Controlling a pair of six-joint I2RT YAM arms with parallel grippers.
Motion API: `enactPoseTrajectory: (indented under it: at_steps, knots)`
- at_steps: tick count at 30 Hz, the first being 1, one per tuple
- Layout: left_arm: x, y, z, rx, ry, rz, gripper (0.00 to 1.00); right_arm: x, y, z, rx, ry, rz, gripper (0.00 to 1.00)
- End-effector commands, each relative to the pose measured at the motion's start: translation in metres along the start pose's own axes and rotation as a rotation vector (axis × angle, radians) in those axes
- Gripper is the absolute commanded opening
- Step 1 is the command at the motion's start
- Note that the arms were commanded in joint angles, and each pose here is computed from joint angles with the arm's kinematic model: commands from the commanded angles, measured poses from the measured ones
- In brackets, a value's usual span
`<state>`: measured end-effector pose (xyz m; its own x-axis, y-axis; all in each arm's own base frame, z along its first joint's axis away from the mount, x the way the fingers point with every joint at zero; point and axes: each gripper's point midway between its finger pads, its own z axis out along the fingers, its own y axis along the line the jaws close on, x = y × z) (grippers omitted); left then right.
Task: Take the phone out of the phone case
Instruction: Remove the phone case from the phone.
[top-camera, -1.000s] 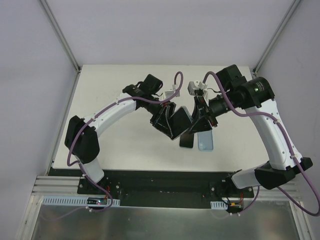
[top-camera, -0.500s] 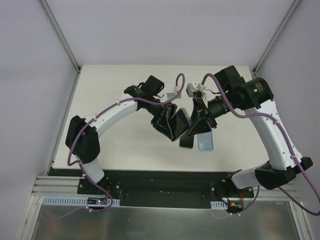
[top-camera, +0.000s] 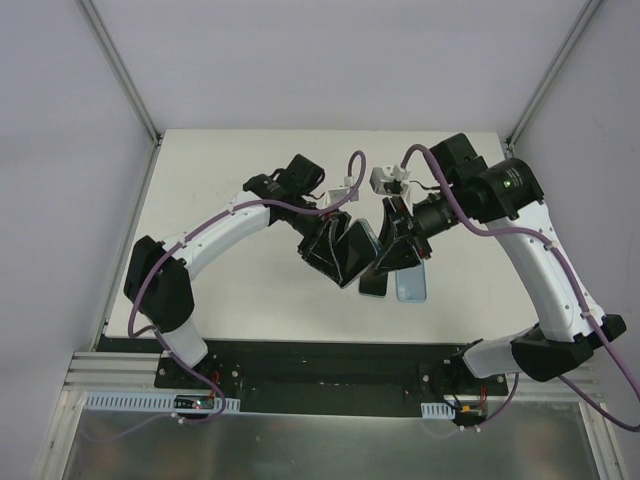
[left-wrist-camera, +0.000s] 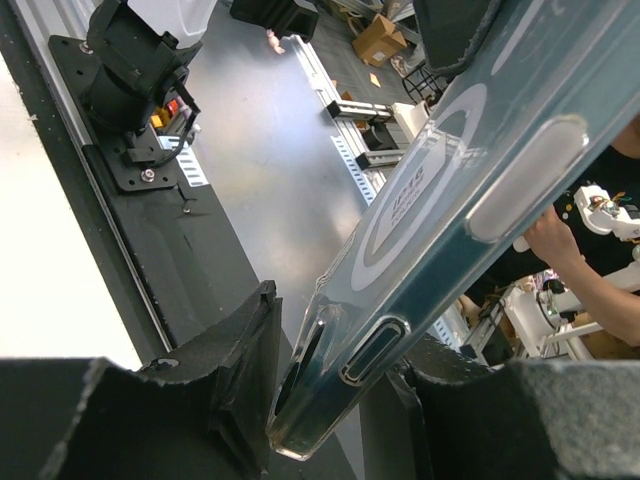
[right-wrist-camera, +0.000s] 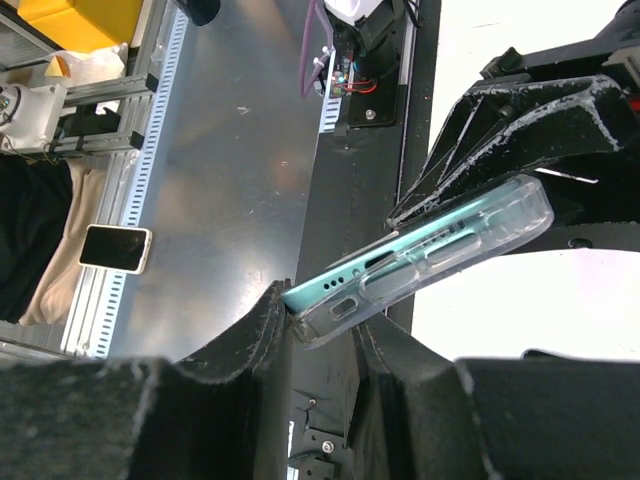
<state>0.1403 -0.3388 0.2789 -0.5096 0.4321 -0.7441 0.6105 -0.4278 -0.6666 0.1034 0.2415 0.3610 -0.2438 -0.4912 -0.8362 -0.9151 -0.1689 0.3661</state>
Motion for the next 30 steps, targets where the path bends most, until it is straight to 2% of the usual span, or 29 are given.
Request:
enactPoseTrajectory:
  at_steps: [1,19,30]
  knots:
    - [-0.008,-0.021,0.009,0.105,-0.005,0.093,0.00,-0.061,0.072,-0.003,-0.440,-0.311,-0.123,0.00]
    - [-0.013,-0.050,-0.002,0.084,-0.026,0.176,0.00,-0.058,0.045,-0.009,-0.381,-0.323,-0.037,0.00]
    - [-0.017,-0.041,-0.024,-0.026,-0.062,0.200,0.00,-0.058,0.006,-0.027,-0.180,-0.348,0.037,0.00]
